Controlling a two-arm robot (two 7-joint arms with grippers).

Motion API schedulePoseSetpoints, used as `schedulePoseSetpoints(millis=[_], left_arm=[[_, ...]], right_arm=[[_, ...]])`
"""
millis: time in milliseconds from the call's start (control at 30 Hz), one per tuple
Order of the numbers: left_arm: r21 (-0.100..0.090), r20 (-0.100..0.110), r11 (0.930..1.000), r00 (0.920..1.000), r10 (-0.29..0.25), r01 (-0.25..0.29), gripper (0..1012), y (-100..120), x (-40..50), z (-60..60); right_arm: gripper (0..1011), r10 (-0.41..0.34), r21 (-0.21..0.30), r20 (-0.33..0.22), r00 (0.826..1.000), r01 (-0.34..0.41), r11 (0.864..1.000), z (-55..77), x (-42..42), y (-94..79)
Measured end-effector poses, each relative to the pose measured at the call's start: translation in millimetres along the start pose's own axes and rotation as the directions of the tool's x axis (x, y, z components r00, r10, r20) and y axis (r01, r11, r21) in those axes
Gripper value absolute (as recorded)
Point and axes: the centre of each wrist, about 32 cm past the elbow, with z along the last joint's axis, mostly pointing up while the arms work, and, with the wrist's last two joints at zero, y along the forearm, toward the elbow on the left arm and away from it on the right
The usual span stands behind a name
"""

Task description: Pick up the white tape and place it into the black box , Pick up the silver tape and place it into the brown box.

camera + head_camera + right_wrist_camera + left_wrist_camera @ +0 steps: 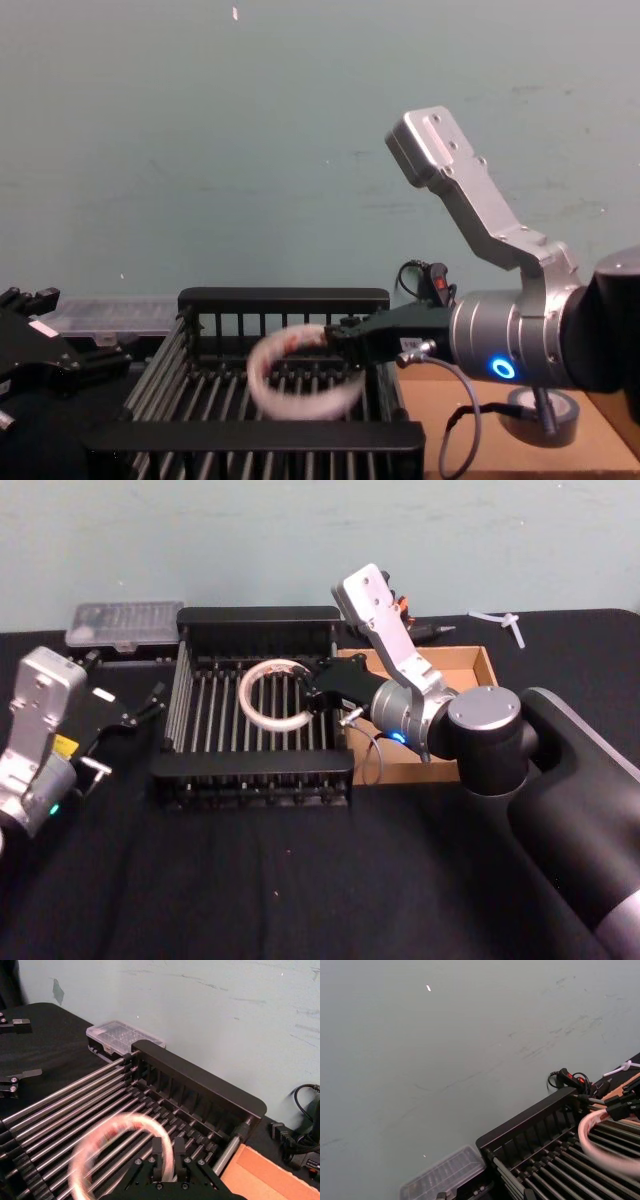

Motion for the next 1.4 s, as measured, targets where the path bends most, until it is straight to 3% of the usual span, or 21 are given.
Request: schedulePoseSetpoints(millis=[400, 700, 967, 1133, 1400], left_arm=[[0.0, 0.0, 1.0, 1.0, 0.0, 0.0, 1001, 0.0, 0.0, 0.0], [0.0, 0.0, 1.0, 1.0, 0.0, 0.0, 1001, 0.0, 0.0, 0.0], [0.0, 0.0, 1.0, 1.0, 0.0, 0.0, 1001, 0.0, 0.0, 0.0], [0.0, 0.0, 1.0, 1.0, 0.0, 0.0, 1001, 0.0, 0.0, 0.0], [0.0, 0.0, 1.0, 1.0, 0.0, 0.0, 1001, 0.0, 0.0, 0.0]], right_arm=[[459, 0.001, 0.002, -0.002, 1.0, -0.001, 1.0, -0.3, 0.1, -0.2], [785, 0.002, 0.004, -0.002, 1.0, -0.002, 1.0, -0.2, 0.1, -0.3], [984, 0.003, 0.005, -0.003, 1.0, -0.003, 1.0, -0.2, 0.1, -0.3], [1000, 0.006, 0.012, -0.006, 1.0, -0.006, 1.0, 0.0, 0.9, -1.7], [1002, -0.01, 0.07, -0.033, 0.999, 0.012, 0.997, 6.1, 7.7, -17.4]])
